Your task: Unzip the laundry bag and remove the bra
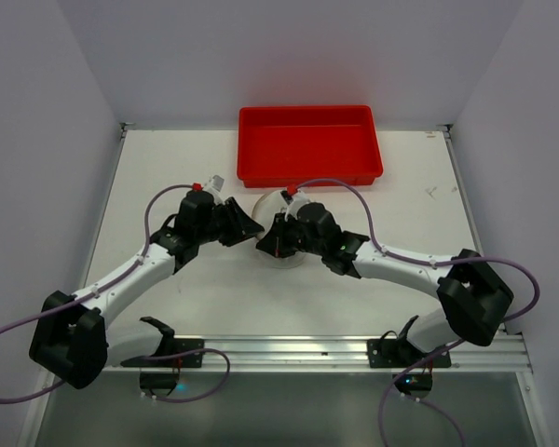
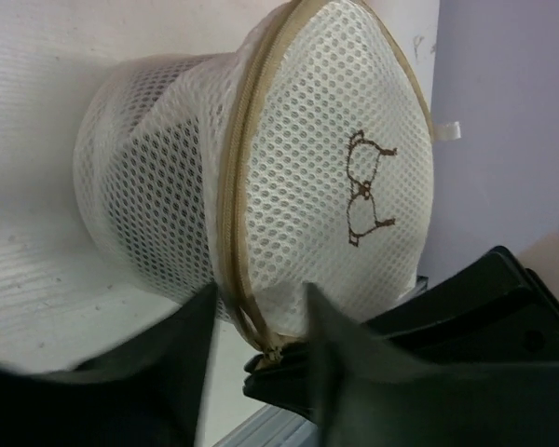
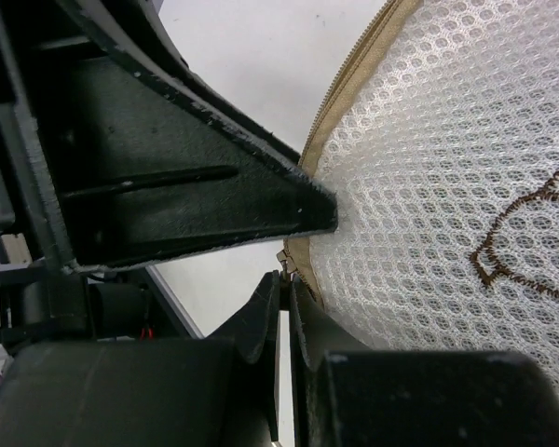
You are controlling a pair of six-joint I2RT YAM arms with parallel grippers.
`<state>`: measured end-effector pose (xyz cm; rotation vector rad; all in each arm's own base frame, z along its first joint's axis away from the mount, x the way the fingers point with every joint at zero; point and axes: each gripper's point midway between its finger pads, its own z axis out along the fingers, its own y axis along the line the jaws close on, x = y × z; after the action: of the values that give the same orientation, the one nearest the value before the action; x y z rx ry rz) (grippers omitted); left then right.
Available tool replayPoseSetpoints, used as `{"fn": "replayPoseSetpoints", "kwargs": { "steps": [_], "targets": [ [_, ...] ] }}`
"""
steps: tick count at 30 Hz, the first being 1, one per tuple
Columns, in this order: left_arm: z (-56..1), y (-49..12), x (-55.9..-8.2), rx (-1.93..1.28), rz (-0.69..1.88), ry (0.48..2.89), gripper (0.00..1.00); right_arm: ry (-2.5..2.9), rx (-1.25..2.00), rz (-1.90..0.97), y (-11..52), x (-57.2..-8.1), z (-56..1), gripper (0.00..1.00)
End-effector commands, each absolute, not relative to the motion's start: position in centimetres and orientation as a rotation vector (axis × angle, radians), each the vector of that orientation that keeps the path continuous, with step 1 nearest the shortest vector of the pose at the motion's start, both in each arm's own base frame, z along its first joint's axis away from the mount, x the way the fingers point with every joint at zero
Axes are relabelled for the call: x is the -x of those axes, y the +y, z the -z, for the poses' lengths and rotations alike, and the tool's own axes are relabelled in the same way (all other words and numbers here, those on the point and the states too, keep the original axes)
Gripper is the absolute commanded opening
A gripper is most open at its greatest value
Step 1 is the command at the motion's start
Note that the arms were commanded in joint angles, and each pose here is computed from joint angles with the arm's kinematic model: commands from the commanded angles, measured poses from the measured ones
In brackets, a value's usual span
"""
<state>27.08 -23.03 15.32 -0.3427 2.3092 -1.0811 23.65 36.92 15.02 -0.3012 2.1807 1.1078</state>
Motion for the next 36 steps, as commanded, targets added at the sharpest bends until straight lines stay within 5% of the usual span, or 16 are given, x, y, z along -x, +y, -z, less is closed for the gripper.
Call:
{"fn": "replayPoseSetpoints", "kwargs": {
  "steps": [1,3,5,17,27,29,30,34,36],
  "targets": [
    [-16.2,-23.6,-28.4,0.380,1.110,2.244,0.35,2.096,0.287,-1.114,37.2,-24.3,-17.5,0.00],
    [-16.4,-23.5,-28.6,0.363,1.100,2.233,0.09,2.115,0.294,-1.066,36.3,-24.2,-16.8,0.00],
    [-16.6,-23.1,-28.6,0.353,1.058,2.248,0.00,2.108,0.331,-0.992,34.7,-24.0,-16.5,0.00],
    [-15.5,-19.2,-25.8,0.129,0.922,2.367,0.00,2.116,0.169,-0.591,19.6,-27.8,-15.1,0.00],
    [-14.2,-18.7,-23.1,-0.038,0.910,2.429,0.00,2.119,0.293,-0.738,22.7,-28.7,-17.2,0.00],
    [-14.7,-18.8,-23.4,-0.009,0.918,2.409,0.06,2.129,0.337,-0.752,23.4,-27.7,-16.9,0.00],
    [-14.7,-18.7,-23.6,0.007,0.910,2.403,0.20,2.147,0.354,-0.752,23.6,-27.1,-16.4,0.00],
    [-15.8,-18.4,-24.5,0.081,0.898,2.357,0.53,2.143,0.421,-0.703,23.5,-24.8,-16.4,0.42],
    [-16.2,-18.0,-24.8,0.140,0.894,2.339,0.72,2.138,0.442,-0.663,23.1,-24.2,-17.0,0.52]
  ]
}}
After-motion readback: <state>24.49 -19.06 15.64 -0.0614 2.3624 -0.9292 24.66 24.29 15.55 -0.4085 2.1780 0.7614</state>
